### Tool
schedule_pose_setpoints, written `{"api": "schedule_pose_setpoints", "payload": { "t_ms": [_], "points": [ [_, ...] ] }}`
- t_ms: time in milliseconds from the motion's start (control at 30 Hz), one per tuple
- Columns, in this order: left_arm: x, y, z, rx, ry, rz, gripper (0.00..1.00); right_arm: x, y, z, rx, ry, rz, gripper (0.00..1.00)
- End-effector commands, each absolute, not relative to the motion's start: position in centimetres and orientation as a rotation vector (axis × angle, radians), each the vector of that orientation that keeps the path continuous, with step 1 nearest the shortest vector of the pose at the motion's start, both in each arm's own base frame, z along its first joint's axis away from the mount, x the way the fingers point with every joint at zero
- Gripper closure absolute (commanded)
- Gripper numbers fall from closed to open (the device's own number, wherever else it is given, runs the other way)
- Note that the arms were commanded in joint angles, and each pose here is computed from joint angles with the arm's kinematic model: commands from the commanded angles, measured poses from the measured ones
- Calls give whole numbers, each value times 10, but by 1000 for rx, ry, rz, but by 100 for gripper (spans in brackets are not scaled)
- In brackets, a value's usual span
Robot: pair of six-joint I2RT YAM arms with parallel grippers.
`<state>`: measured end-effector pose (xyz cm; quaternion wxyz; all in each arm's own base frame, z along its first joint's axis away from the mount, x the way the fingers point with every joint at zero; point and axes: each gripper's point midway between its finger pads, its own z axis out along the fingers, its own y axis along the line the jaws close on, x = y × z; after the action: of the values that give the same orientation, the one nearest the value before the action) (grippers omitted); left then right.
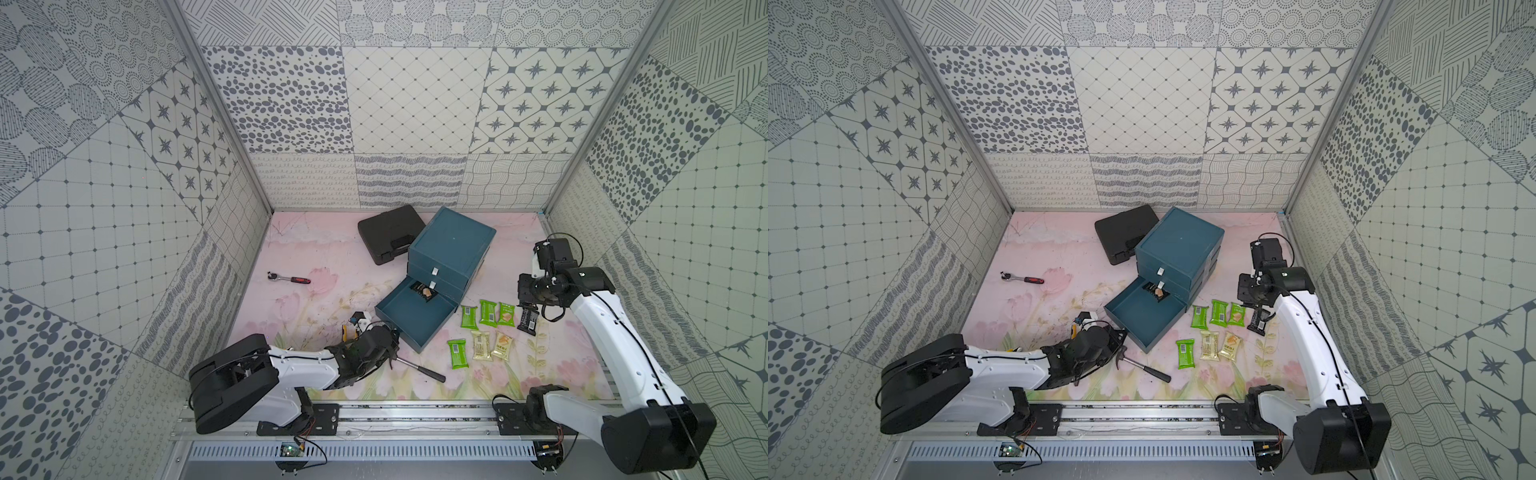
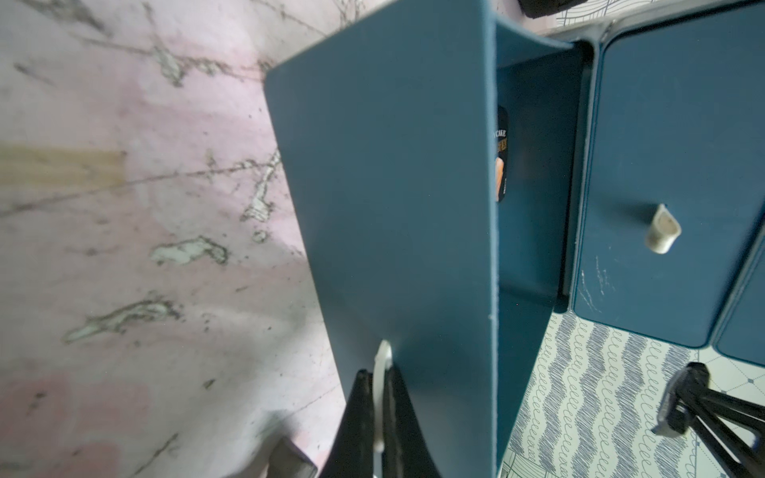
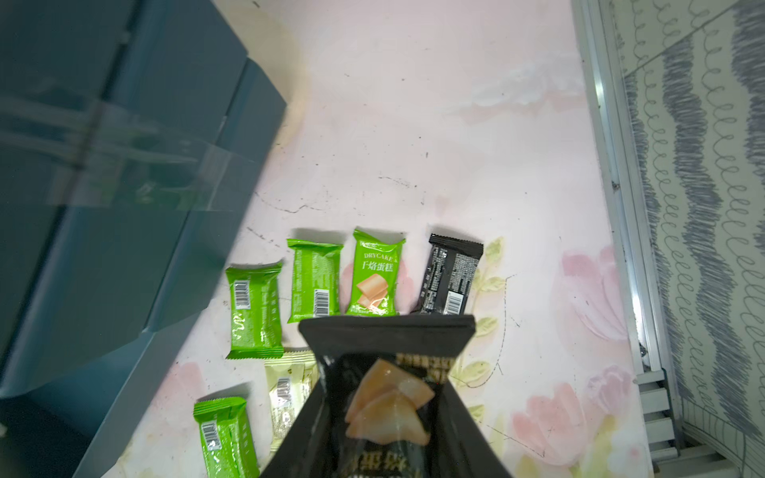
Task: Take the cookies out of the drawer
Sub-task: Place the cookie at the center of the board.
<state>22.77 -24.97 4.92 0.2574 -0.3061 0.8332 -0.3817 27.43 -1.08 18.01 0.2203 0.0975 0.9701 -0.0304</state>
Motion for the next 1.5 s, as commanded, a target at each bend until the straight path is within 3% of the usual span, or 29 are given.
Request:
{"api": "schedule_pose_setpoints", "payload": {
  "t_ms": [0,200,467,733,1033,1167,1267,1467],
  "points": [
    [227,-250,45,-811,2282,-1005,100,286,-29,161,305,2715,-79,68],
    [225,-253,41,-806,2304,-1005,100,331,-42,145,436,2692,-50,69],
    [224,-247,40,-823,2298,-990,100,380,-51,88,388,2805,-100,69],
    [221,-243,36,-846,2300,-986,100,404,-47,48,374,2859,-58,68],
    [220,-239,37,-851,2296,-976,100,404,-44,23,394,2908,-32,62],
    [220,-238,37,-859,2292,-976,100,404,-43,41,391,2863,-49,39],
    [220,-236,39,-854,2289,-972,100,407,-42,76,350,2784,-82,30],
    [219,-232,40,-854,2282,-960,100,392,-15,174,160,2564,-143,27]
  ]
}}
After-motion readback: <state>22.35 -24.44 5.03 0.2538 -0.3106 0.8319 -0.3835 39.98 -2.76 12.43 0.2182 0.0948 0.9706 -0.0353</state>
